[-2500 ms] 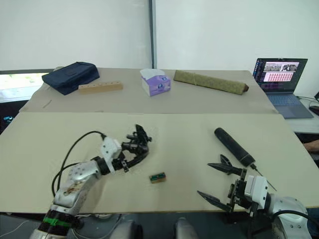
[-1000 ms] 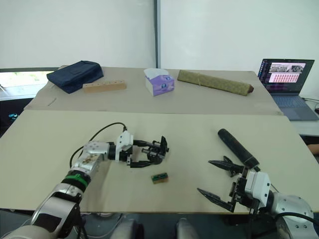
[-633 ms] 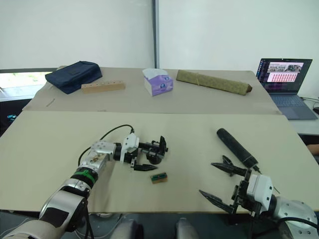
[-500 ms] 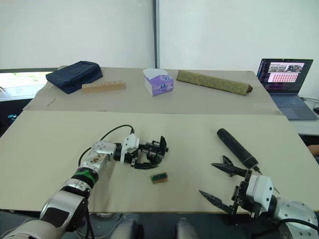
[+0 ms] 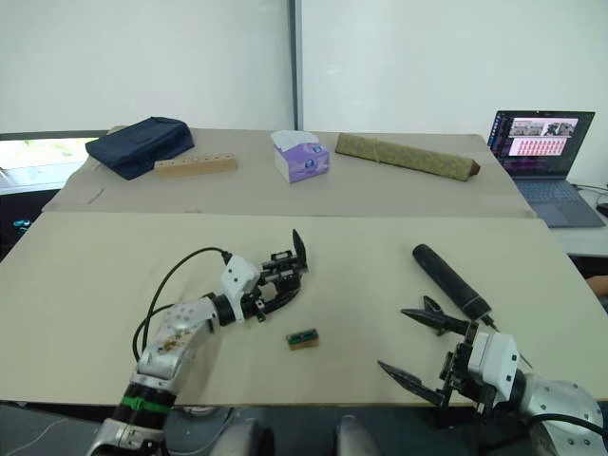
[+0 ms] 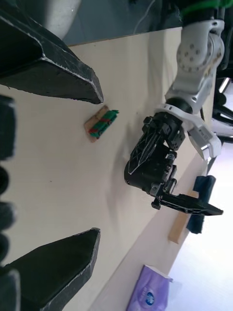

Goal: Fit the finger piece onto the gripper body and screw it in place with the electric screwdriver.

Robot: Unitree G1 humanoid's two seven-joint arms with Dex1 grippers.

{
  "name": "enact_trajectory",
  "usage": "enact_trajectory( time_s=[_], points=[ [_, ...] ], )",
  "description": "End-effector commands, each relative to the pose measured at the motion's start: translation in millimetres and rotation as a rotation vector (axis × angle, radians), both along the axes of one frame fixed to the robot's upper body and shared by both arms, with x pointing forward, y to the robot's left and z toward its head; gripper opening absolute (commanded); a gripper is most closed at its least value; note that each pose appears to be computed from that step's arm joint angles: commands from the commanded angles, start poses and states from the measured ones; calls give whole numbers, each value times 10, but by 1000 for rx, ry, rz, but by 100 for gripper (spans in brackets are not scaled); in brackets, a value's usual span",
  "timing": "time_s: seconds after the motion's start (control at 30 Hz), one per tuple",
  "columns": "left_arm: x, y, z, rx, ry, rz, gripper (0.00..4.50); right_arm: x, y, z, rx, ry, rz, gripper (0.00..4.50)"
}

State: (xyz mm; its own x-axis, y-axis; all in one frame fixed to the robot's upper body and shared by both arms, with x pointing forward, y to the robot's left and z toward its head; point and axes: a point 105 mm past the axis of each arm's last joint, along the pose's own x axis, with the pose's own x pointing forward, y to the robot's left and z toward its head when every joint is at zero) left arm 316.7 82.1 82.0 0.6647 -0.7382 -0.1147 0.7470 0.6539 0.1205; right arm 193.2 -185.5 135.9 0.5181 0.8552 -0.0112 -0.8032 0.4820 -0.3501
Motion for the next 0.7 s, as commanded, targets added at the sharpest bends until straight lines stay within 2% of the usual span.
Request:
enact_trajectory(
  time_s=[0.03,0.3,0.4,0.43,0.5,0.53,0.7],
  points=[
    [-27,-47,128,3,-87,44,229,-2,-2,48,8,-13,21,450],
    [-30,-79,-10,19,-58,56,229,42,-77,74,-9,-18,27,450],
    [-36,-38,-74,-1,0,63,229,51,-85,76,-12,-19,29,450],
    [-51,-35,-100,-4,22,52,332,52,-87,76,-13,-19,30,450],
    [-75,1,-107,1,27,30,415,53,-81,72,-12,-14,32,450],
    [-81,54,-80,9,2,20,440,41,-67,62,-8,3,42,450],
    [-131,284,-117,67,44,-139,440,32,-25,65,-1,25,64,450]
  ],
)
